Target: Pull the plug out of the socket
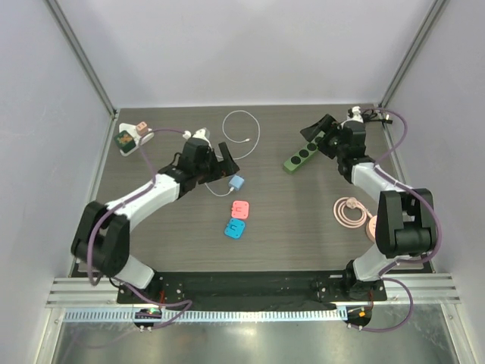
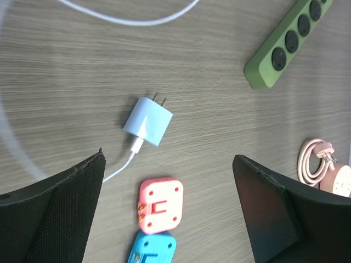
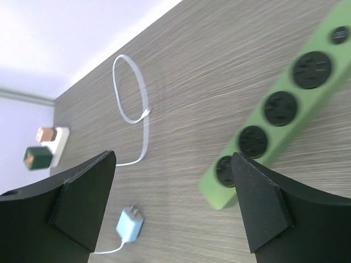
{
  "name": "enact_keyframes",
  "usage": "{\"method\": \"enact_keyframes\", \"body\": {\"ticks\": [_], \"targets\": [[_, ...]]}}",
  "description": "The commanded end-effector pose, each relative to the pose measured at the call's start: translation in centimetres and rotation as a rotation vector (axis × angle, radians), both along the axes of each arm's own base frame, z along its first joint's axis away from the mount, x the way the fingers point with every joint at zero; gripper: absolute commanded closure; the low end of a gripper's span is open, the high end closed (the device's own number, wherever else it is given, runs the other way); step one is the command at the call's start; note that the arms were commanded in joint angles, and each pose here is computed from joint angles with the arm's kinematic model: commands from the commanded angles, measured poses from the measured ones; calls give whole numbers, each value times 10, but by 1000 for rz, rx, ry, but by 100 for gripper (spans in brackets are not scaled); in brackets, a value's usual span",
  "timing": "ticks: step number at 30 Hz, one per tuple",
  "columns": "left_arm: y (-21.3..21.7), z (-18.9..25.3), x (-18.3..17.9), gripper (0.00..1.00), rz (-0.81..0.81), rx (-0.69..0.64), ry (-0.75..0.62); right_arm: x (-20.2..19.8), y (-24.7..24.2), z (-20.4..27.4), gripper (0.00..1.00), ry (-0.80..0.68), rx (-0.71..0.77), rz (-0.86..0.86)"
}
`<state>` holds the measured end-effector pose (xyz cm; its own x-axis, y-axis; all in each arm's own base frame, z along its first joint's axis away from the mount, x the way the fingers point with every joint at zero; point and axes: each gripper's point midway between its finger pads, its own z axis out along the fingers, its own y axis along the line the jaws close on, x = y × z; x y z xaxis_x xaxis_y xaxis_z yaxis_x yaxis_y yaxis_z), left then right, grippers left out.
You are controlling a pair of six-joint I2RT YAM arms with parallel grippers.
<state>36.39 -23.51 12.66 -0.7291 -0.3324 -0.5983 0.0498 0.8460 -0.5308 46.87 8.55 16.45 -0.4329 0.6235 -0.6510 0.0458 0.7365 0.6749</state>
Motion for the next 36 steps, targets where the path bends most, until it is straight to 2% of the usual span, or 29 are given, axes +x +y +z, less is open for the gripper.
{"method": "enact_keyframes", "body": {"ticks": [1,6,11,14,16,17,19,21,22,24,28,31,36], "targets": [[35,26,-9,3,73,91,-64,0,24,47,8,-122,-7,44],[60,60,-45,3,102,88,-97,-2,72,56,8,-148,-14,133],[109,53,-92,0,280,140,1,-5,155,51,8,-147,3,281],[140,66,-115,0,392,158,-28,-7,206,40,7,-122,-13,359],[146,84,-125,0,391,118,-81,-8,234,51,7,-154,-47,402],[144,96,-124,0,374,93,-114,-17,255,33,7,-116,-77,436],[143,108,-124,0,347,86,-146,-16,278,42,6,-154,-95,466],[148,117,-119,0,353,130,-152,-22,308,26,6,-133,-119,528],[148,119,-117,0,355,142,-152,-17,320,46,6,-177,-124,545],[147,119,-110,0,359,160,-131,-22,338,32,6,-145,-160,583],[149,124,-91,0,401,145,-132,-12,361,54,5,-212,-182,578],[167,133,-69,0,480,104,-180,11,380,63,4,-257,-169,562],[228,110,-32,0,653,44,-91,34,419,51,4,-304,-122,615]]}}
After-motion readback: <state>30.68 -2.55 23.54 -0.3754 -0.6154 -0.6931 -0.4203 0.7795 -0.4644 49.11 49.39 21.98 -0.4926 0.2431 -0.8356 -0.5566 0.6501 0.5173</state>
